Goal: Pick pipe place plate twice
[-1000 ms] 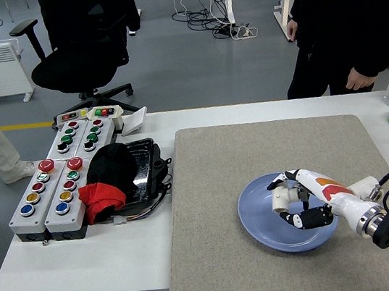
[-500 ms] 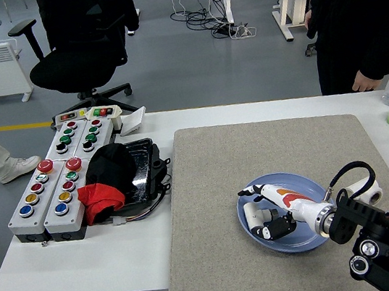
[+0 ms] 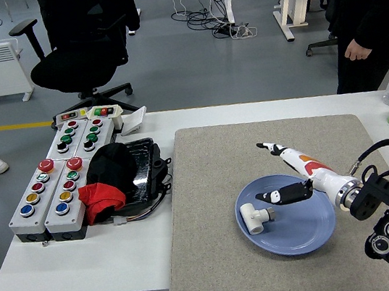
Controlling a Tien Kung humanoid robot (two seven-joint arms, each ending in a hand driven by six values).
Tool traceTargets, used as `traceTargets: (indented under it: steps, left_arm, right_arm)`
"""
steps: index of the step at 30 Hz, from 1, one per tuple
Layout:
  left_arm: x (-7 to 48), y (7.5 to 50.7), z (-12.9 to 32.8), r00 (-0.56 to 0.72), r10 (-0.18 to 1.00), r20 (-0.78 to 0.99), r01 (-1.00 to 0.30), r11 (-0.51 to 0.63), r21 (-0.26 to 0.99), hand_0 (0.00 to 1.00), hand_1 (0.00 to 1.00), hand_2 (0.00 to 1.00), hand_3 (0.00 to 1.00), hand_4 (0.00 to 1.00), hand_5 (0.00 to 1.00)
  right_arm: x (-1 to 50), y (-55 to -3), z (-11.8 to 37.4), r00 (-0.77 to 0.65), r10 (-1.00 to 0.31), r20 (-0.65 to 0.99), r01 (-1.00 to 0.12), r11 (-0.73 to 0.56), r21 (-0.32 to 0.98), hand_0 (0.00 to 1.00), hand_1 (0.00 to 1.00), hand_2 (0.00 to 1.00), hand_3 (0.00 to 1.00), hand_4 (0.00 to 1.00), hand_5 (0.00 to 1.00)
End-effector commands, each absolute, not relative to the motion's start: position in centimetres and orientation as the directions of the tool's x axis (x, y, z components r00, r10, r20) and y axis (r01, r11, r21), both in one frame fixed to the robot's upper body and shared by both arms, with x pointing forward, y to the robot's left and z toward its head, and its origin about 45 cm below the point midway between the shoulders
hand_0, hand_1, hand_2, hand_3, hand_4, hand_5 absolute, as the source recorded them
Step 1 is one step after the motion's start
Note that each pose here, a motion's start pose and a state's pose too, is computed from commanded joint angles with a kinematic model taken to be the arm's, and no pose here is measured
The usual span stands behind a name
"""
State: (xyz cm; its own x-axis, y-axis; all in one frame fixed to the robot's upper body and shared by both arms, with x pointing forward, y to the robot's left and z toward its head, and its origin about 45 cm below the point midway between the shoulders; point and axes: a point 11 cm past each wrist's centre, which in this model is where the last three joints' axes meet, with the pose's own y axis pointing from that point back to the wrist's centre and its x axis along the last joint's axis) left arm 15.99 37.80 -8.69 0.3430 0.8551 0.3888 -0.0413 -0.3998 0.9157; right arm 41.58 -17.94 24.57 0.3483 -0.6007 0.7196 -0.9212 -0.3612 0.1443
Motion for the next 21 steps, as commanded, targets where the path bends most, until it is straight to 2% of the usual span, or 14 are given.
traceTargets:
  steps: [4,11,21]
  left_arm:
    - [16.0,37.9,-8.6,0.344,0.854,0.39,-0.04,-0.402,0.915,0.658,0.635,0.637,0.559,0.395,0.998]
    - [16.0,37.8,-8.6,0.345,0.854,0.389,-0.038,-0.401,0.915,0.658,0.636,0.638,0.559,0.397,0.998]
    - [16.0,37.7,-8.7,0.342,0.856,0.388,-0.04,-0.4,0.916,0.658,0.636,0.638,0.559,0.398,0.998]
  right_arm:
    - [42.9,-23.2,25.5,0.271,-0.601,0.752,-0.958,-0.248,0.147,0.998,0.941,0.998,0.989,0.865,0.442]
    - [43.8,-30.7,21.8,0.314,-0.546,0.777,-0.935,-0.034,0.354,0.995,0.931,0.998,0.998,0.861,0.46]
    - [43.0,-33.5,19.8,0.36,-0.542,0.76,-0.896,0.026,0.443,0.935,0.893,0.959,0.98,0.86,0.466]
